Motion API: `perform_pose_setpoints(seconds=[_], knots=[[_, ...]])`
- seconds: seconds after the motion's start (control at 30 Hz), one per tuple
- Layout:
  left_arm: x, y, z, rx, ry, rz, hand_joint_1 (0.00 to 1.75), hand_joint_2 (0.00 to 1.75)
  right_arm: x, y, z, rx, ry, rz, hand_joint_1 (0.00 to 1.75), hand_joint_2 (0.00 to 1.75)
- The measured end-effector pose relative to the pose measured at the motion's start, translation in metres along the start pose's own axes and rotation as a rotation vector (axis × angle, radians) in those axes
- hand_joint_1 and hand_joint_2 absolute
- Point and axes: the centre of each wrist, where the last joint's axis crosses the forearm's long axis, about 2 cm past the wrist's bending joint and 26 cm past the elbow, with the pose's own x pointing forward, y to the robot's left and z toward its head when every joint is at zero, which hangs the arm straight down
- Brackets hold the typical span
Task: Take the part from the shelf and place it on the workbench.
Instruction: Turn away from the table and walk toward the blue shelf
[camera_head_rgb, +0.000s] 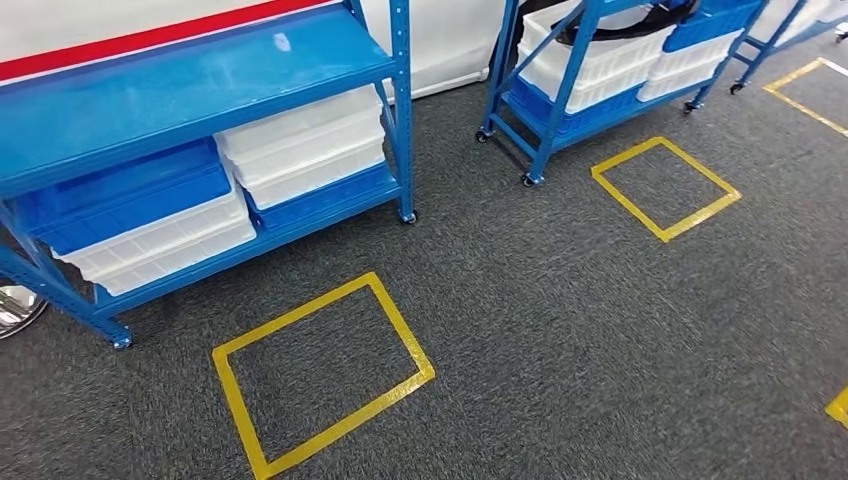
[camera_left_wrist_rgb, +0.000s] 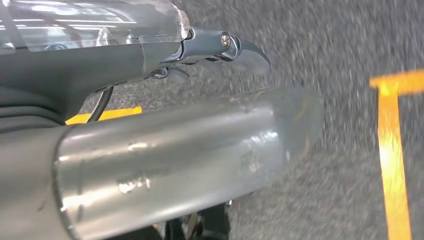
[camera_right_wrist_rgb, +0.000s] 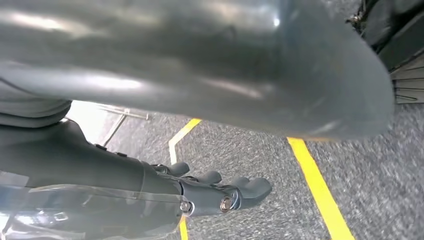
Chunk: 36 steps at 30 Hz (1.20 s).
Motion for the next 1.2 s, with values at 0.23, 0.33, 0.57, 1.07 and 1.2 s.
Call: perform_pose_setpoints(seconds=[0.23,0.33,0.57,1.07,1.2], knots=[[-0.001,0.000,0.000,0.000,0.002,0.000,0.00,0.00,0.000,0.002,0.000,0.005,0.000,-0.004,0.00,0.00],[-0.003,0.002,0.001,0.004,0.006,-0.002,0.00,0.00,0.003,0.003,0.001,0.006,-0.006,-0.004,0.00,0.00],[-0.001,0.003,0.000,0.003,0.003,-0.001,0.00,0.00,-0.002,-0.006,-0.001,-0.006,0.003,-0.003,0.00,0.00],[0.000,0.002,-0.001,0.005,0.000,0.003,0.00,0.00,-0.001,0.001,0.000,0.006,0.002,-0.001,0.00,0.00],[0.000,0.001,0.000,0.002,0.001,0.004,0.00,0.00,-0.002,0.002,0.000,0.007,0.003,-0.001,0.00,0.00]])
